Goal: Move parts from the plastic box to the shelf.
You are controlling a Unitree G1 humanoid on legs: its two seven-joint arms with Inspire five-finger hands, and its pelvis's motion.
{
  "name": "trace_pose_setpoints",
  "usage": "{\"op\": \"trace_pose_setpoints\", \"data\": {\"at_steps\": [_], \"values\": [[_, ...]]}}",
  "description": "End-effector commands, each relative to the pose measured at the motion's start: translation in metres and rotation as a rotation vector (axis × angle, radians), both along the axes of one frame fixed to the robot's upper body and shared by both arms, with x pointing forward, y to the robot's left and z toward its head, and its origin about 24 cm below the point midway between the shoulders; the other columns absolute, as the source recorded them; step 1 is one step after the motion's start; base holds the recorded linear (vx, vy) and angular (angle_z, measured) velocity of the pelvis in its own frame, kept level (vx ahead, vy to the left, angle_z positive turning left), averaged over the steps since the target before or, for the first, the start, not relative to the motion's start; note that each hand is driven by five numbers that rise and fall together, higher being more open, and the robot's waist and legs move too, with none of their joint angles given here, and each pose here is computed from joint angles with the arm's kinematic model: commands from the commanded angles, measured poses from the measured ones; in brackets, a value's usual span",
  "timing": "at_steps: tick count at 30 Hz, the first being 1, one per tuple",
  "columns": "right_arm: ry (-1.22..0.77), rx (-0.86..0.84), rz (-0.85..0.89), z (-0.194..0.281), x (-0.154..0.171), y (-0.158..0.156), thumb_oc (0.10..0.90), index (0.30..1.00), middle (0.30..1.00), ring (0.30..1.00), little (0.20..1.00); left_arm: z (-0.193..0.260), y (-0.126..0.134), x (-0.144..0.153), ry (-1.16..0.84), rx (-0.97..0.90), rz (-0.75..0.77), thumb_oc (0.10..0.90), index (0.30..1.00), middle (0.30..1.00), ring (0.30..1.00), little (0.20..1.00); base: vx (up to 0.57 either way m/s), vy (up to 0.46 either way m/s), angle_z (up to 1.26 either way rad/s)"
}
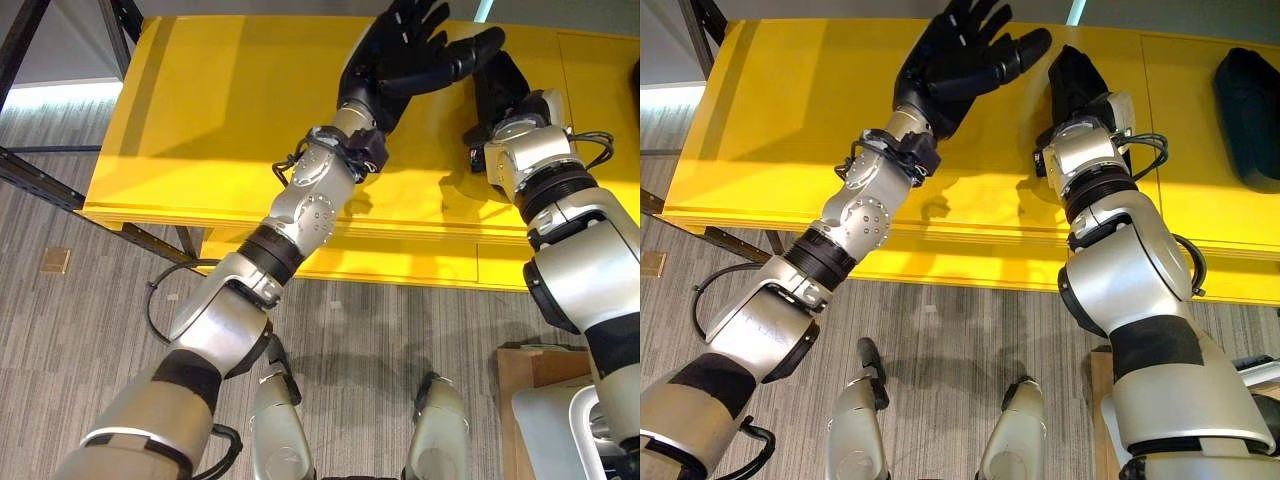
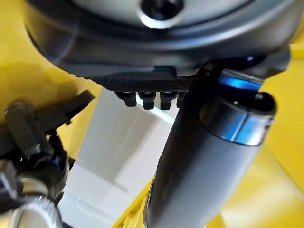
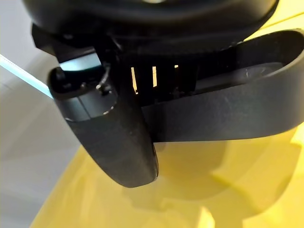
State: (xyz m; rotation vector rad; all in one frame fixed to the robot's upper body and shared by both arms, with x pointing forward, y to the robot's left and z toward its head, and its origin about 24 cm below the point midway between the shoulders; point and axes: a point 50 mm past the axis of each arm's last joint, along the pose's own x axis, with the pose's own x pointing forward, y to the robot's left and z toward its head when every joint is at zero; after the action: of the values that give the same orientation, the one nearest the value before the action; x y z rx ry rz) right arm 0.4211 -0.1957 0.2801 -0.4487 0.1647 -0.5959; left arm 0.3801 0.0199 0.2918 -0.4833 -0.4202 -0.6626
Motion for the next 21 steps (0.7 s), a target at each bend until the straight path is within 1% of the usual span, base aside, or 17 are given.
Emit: {"op": "trace_pose_setpoints", "data": {"at_steps": [1, 2, 3, 7, 12, 16, 21], "values": [[-0.161, -0.102, 0.01, 0.037, -0.003, 0.009, 0.4, 0.3, 0.3, 0.3, 0.3, 0.046, -0.018, -0.028, -0.193, -0.11, -0.133, 0.9, 1.0, 1.0, 1.0, 1.0, 0.0, 0.0, 0.0], [-0.162, -0.104, 0.007, 0.038, -0.003, 0.008, 0.4, 0.3, 0.3, 0.3, 0.3, 0.046, -0.018, -0.029, -0.193, -0.113, -0.139, 0.9, 1.0, 1.0, 1.0, 1.0, 0.0, 0.0, 0.0], [-0.174, -0.107, 0.006, 0.039, -0.003, 0.008, 0.9, 1.0, 1.0, 1.0, 1.0, 0.045, -0.018, -0.029, -0.191, -0.111, -0.145, 0.9, 1.0, 1.0, 1.0, 1.0, 0.03, 0.004, 0.02], [-0.213, -0.097, 0.015, 0.042, -0.003, 0.008, 0.9, 1.0, 1.0, 1.0, 1.0, 0.044, -0.016, -0.029, -0.176, -0.13, -0.154, 0.9, 1.0, 1.0, 1.0, 1.0, 0.02, 0.002, 0.01], [-0.257, -0.052, 0.087, 0.043, -0.001, 0.016, 0.9, 1.0, 1.0, 1.0, 1.0, 0.041, -0.013, -0.029, -0.163, -0.141, -0.196, 0.9, 1.0, 1.0, 1.0, 1.0, 0.01, 0.002, 0.0], [-0.268, -0.034, 0.109, 0.041, 0.0, 0.016, 0.9, 1.0, 1.0, 1.0, 1.0, 0.039, -0.009, -0.028, -0.156, -0.154, -0.155, 0.9, 1.0, 1.0, 1.0, 1.0, 0.04, 0.004, 0.0], [-0.327, 0.021, 0.16, 0.042, 0.001, 0.023, 0.9, 1.0, 1.0, 1.0, 1.0, 0.038, -0.007, -0.027, -0.149, -0.162, -0.16, 0.9, 1.0, 1.0, 1.0, 1.0, 0.0, 0.0, 0.0]]}}
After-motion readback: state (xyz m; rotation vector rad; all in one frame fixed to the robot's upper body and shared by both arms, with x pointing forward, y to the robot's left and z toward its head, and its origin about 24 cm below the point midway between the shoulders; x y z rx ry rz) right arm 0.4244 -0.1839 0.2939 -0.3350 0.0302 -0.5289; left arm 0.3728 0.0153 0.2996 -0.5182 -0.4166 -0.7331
